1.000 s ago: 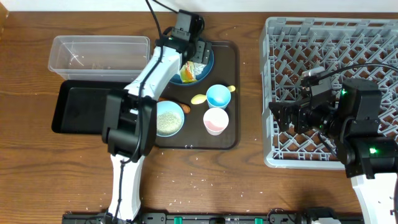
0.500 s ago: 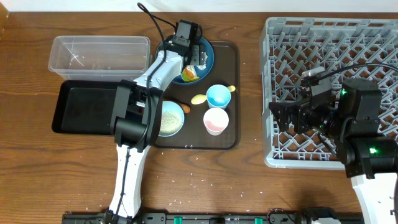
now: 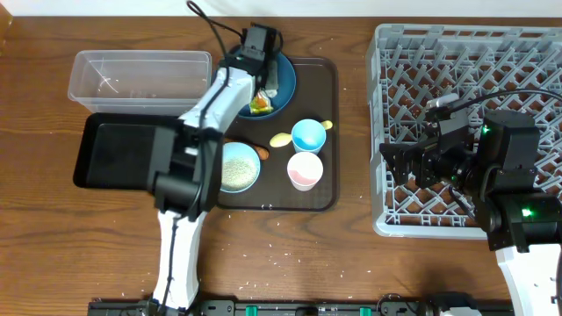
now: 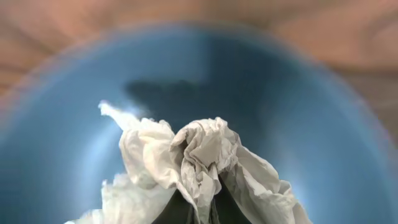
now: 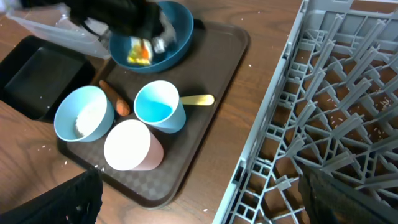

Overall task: Sort waste into correct bins and load items into the dishwasher rack
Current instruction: 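Carry the paper and wrapper left and drop them into the clear bin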

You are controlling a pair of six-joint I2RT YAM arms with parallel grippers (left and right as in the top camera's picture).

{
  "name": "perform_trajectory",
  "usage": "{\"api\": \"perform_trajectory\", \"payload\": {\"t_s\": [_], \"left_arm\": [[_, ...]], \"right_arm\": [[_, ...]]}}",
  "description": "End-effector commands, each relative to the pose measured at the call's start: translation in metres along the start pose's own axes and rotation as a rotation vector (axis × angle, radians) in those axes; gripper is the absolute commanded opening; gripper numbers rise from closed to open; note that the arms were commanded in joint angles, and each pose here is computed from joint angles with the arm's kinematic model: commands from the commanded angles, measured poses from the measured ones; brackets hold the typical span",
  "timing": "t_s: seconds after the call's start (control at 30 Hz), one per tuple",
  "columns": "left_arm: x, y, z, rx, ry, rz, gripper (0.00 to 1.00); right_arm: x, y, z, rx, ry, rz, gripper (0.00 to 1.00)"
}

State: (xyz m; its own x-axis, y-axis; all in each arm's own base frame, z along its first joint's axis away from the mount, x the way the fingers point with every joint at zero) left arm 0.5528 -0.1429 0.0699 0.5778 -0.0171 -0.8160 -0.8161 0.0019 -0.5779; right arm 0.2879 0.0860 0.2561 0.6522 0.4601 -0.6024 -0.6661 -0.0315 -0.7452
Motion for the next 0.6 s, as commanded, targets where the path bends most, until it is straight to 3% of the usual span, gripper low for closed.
{"api": "perform_trajectory", "payload": {"t_s": [0.0,0.2,0.37,0.47,0.5,0.57], "left_arm": [[-0.091,-0.066,0.022,-0.078,-0.001,-0.191,0.06],[-0.125,-0.078,0.113,-0.190,-0.178,-0.218,0.06],[-0.092,-0.051,0.198,-0.324,-0.289,-0.125,0.06],[-0.065,-0.031,0.226,-0.368,-0.287,-0.055,0.06],[-0.058,-0.027,0.233,-0.379,-0.293,-0.046,0.08],[-0.048,-0.019,0.244,-0.394,-0.300,-0.027,0.23]], "right_arm": [[-0.004,-0.008,0.001,0.010,-0.007,-0.021,0.99],[-0.004,-0.008,0.001,0.009,-0.007,-0.024,0.99],[-0.004,-0.008,0.001,0.016,-0.008,-0.024,0.99],[-0.004,-0.008,0.001,0.016,-0.008,-0.025,0.99],[-0.004,-0.009,0.001,0.015,-0.008,-0.027,0.99],[-0.004,-0.010,0.001,0.012,-0.008,-0.033,0.99]]}}
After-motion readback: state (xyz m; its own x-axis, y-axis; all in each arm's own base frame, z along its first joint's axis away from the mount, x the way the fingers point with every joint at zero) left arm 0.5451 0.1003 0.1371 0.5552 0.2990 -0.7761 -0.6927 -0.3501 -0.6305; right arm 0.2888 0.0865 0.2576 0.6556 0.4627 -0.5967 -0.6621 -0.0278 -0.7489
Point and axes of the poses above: each gripper's point midway between its finger pads, its own x axis out along the fingers, its own z axis along the line the jaws close on, y = z × x, the point moved 1 cm from there along -x, back along the fingers, and after that the axes turned 4 degrees about x, right-handed, at the moved point
